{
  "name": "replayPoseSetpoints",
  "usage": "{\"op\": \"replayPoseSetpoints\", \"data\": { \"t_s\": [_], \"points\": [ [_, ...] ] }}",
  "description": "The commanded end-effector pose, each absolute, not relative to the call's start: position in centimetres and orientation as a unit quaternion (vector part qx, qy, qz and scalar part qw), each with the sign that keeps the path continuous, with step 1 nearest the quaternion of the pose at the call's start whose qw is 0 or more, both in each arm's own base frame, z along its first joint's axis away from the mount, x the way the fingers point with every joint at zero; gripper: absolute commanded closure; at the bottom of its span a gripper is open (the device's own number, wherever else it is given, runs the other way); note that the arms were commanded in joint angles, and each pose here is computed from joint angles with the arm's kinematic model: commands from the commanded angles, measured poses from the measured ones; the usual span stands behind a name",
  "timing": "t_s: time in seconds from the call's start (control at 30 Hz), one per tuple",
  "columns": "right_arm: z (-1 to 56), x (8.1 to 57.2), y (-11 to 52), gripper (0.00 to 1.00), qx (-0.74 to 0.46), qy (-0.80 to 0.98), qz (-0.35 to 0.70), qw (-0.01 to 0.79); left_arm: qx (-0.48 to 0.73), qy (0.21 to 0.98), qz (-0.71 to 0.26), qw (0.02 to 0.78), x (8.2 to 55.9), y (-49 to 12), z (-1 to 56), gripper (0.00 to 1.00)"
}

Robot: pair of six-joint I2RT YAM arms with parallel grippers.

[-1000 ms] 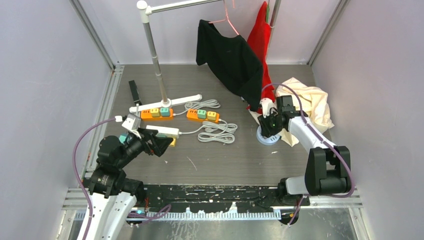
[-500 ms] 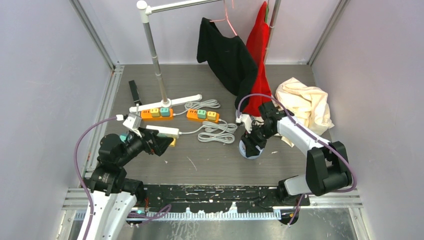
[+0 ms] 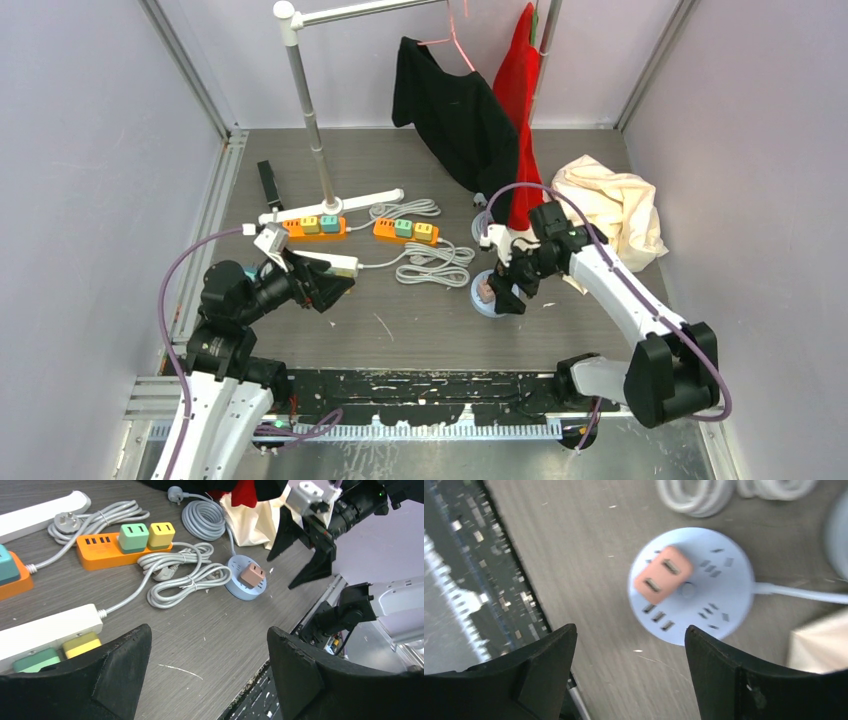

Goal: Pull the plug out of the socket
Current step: Move the socket to the center of the board.

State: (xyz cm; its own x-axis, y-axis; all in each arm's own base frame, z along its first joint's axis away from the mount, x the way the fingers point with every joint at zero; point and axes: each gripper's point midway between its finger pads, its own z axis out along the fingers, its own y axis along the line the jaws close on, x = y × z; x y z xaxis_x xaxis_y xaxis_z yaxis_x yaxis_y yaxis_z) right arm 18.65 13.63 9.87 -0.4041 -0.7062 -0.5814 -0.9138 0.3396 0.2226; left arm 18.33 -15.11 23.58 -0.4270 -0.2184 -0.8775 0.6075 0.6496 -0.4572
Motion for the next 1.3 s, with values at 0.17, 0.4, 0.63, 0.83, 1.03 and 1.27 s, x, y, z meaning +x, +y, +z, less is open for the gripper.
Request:
{"op": "replayPoseSetpoints", "data": {
  "t_s": [0.17,0.4,0.63,0.83,1.03,1.27],
  "points": [
    [12.9,29.2,9.5,0.51,-0.273,0.879,0.126,0.371,0.142,0.726,-0.424,0.522,18.4,-15.9,24.7,0.16],
    [8.2,31.1,6.4,0.68,-0.28,0.904,0.02,0.321,0.138,0.728,-0.419,0.525,18.5,-15.7,24.7,0.17],
    [4.9,30.0,8.0,0.79,-0.336,0.904,0.019,0.263,0.142,0.723,-0.418,0.532,18.3,-15.6,24.9,0.17],
    [3.1,27.3,10.9,0.9,-0.407,0.889,0.073,0.196,0.144,0.719,-0.416,0.537,18.2,-15.6,25.1,0.17],
    [3.7,21.1,15.3,0.96,-0.5,0.831,0.209,0.124,0.147,0.717,-0.419,0.537,18.1,-15.7,25.2,0.17],
    [4.3,18.3,18.6,0.96,-0.54,0.795,0.256,0.1,0.149,0.716,-0.421,0.536,18.0,-15.8,25.3,0.17]
  ]
}}
